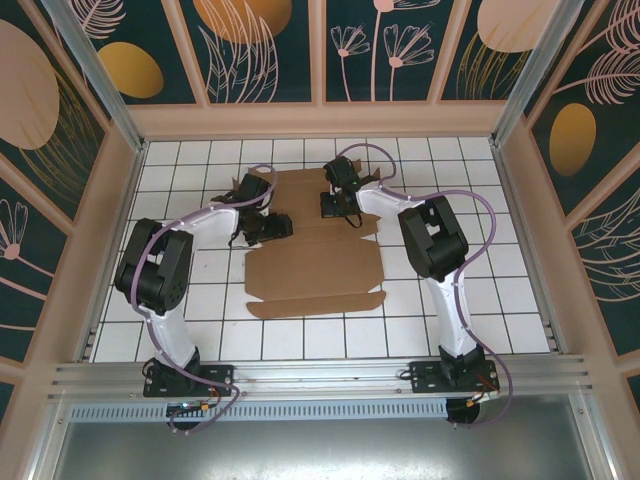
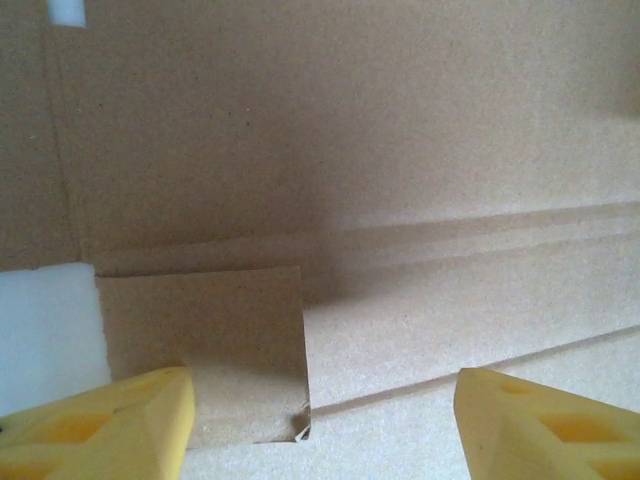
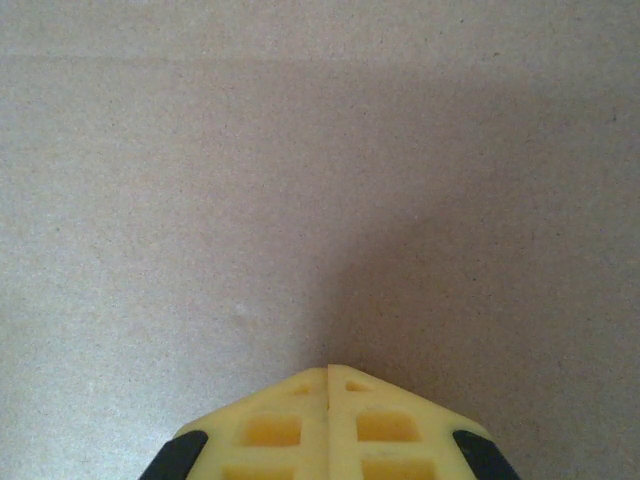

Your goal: Fold the paper box

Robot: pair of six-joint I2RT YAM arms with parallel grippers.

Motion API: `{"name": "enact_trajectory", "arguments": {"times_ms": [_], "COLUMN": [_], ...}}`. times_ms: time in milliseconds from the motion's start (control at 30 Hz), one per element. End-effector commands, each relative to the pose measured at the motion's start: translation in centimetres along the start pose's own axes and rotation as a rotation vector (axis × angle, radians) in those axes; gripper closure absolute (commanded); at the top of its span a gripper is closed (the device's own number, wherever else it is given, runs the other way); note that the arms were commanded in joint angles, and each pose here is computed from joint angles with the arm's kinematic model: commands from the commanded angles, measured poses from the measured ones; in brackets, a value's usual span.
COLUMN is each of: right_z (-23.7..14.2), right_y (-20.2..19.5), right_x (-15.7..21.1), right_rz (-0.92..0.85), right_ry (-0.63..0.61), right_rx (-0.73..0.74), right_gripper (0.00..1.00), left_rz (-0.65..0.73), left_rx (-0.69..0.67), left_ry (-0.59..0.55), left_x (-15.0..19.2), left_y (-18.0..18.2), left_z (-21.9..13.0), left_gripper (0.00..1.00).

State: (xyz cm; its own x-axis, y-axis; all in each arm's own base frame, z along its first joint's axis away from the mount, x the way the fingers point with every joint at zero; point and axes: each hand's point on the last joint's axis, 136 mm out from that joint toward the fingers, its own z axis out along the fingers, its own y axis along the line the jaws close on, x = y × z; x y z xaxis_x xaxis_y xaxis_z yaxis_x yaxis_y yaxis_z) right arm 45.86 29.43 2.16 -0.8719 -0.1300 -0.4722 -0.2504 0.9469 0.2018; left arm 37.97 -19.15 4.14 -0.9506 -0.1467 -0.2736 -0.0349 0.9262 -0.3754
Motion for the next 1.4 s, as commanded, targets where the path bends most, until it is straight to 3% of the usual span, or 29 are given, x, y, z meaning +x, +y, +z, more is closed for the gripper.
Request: {"name": "enact_trajectory", "arguments": {"times_ms": [0, 167, 333, 433, 700, 900, 1067, 1167, 1300, 1367], "right_z": [2.3, 2.1, 2.2, 2.2, 2.0, 1.4, -1.2, -3.8, -8.0, -9.4], "right_y": [-3.2, -3.4, -3.3, -3.2, -2.7, -1.8, -0.7, 0.0, -0.3, -1.7], "right_x": [8.7, 8.6, 8.7, 8.7, 8.8, 8.2, 5.6, 4.1, 3.1, 3.5], "right_rz": [-0.008, 0.005, 0.020, 0.028, 0.053, 0.066, 0.063, 0.075, 0.118, 0.142], "right_ry": [0.276, 0.272, 0.280, 0.282, 0.283, 0.258, 0.185, 0.129, 0.039, 0.005], "right_rx": [0.109, 0.106, 0.088, 0.083, 0.043, -0.002, -0.091, -0.167, -0.228, -0.191], "right_gripper": [1.00, 1.00, 1.00, 1.00, 1.00, 1.00, 0.97, 0.84, 0.53, 0.44], "left_rz": [0.069, 0.095, 0.075, 0.025, -0.132, -0.189, -0.275, -0.288, -0.298, -0.305], "left_rx": [-0.032, 0.031, 0.204, 0.267, 0.241, 0.208, 0.157, 0.133, 0.130, 0.132], "left_ry": [-0.099, -0.216, -0.197, -0.178, -0.036, 0.020, 0.065, 0.077, 0.090, 0.096], "left_x": [-3.0, -6.1, -6.1, -5.5, -2.7, -0.2, 2.0, 2.8, 3.5, 3.8], "left_y": [-0.9, -2.9, -6.2, -7.5, -6.8, -5.6, -3.3, -2.4, -2.0, -1.9], "left_z": [-4.1, -9.7, -10.0, -8.2, 1.4, 5.5, 7.8, 8.4, 8.8, 8.9], "left_gripper": [0.29, 0.28, 0.30, 0.32, 0.39, 0.40, 0.40, 0.40, 0.40, 0.41]}}
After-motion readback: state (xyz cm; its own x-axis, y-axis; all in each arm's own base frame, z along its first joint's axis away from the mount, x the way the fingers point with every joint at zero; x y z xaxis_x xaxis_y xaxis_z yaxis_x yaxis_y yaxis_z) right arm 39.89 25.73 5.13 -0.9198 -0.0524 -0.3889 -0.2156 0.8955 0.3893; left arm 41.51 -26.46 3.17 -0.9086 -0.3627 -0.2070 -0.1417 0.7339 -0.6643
